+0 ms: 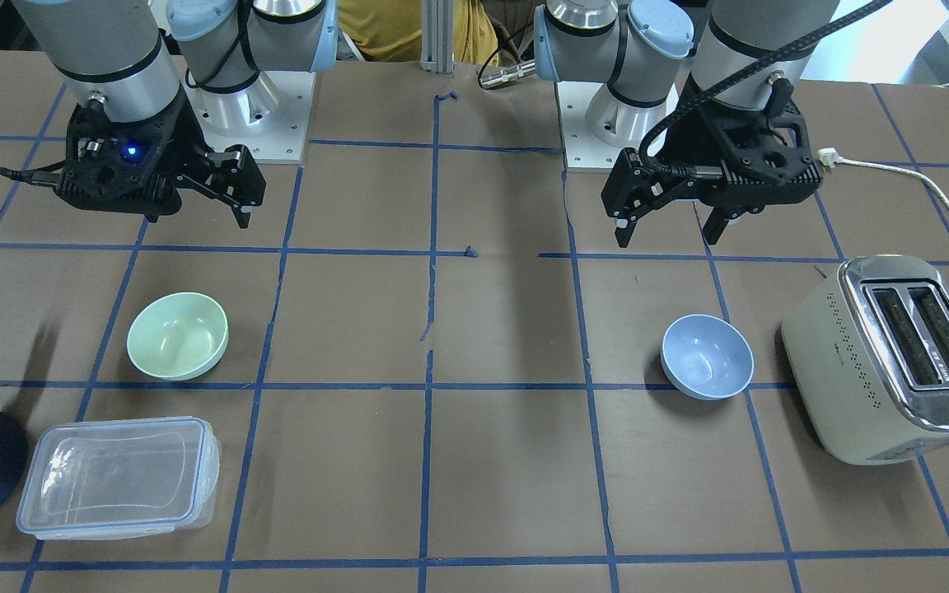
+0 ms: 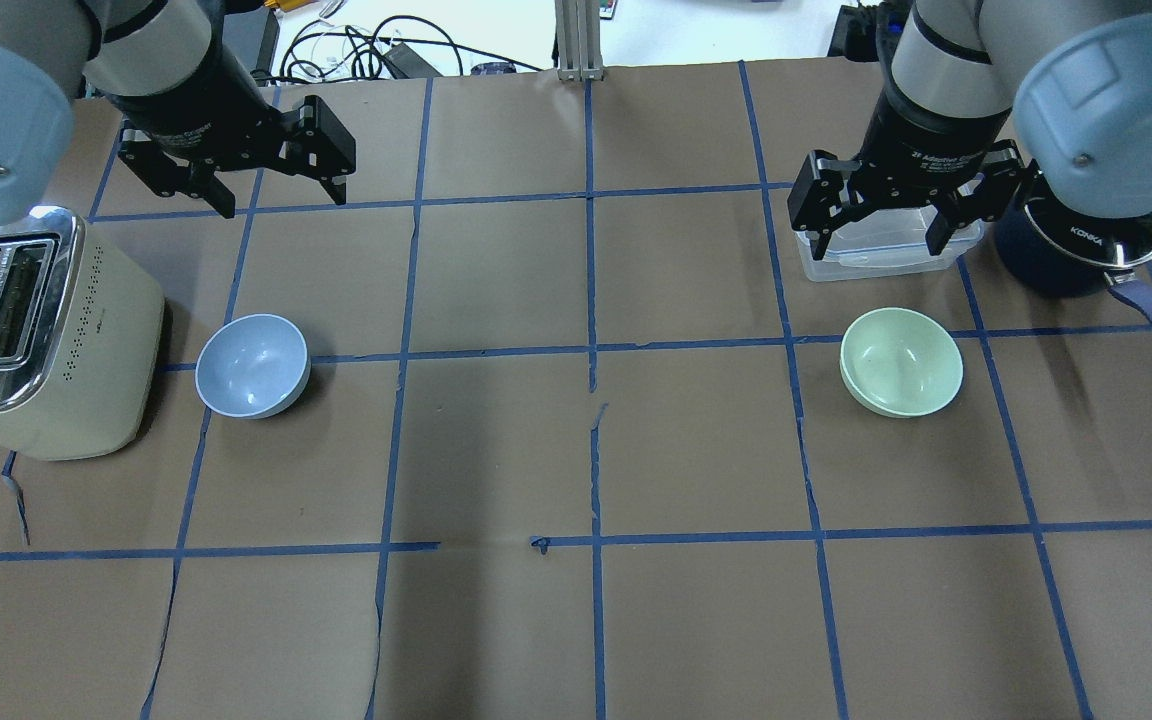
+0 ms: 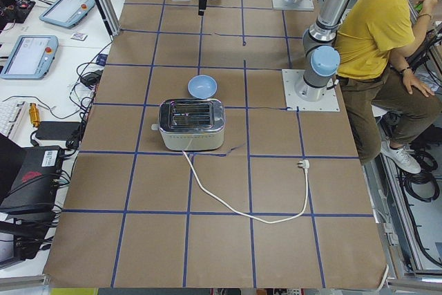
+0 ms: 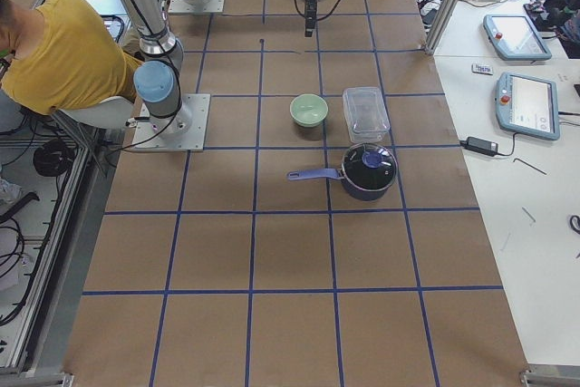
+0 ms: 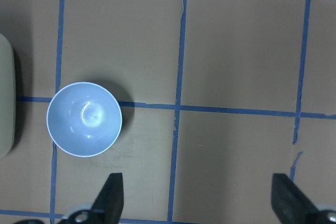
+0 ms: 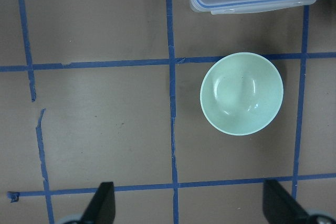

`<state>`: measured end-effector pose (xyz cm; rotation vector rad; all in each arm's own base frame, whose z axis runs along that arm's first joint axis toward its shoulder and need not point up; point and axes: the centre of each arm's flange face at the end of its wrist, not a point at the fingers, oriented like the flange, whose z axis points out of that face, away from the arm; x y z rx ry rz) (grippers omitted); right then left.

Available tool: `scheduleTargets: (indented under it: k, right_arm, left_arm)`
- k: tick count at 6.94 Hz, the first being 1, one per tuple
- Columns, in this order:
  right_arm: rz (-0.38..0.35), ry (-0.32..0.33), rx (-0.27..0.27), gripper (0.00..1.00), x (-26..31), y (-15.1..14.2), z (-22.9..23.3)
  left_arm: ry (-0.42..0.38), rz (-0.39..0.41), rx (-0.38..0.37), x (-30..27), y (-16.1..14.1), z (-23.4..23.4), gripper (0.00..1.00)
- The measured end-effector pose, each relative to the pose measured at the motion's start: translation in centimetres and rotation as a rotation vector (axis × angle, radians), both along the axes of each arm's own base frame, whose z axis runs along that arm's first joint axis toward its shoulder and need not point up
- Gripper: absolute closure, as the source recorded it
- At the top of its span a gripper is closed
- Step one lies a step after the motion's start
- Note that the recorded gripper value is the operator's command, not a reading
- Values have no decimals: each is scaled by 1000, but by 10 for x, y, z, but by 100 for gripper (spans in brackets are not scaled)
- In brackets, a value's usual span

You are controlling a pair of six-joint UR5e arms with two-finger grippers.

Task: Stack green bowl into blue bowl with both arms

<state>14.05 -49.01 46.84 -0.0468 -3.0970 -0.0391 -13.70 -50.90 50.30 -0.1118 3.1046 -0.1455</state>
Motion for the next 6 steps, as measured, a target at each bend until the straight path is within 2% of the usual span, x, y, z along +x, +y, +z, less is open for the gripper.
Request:
scheduleTargets:
  k: [6]
  right_arm:
    - [-2,-6,11,0,0,3,1]
  left_arm:
    - [-3,3,15,0,-7,4,0]
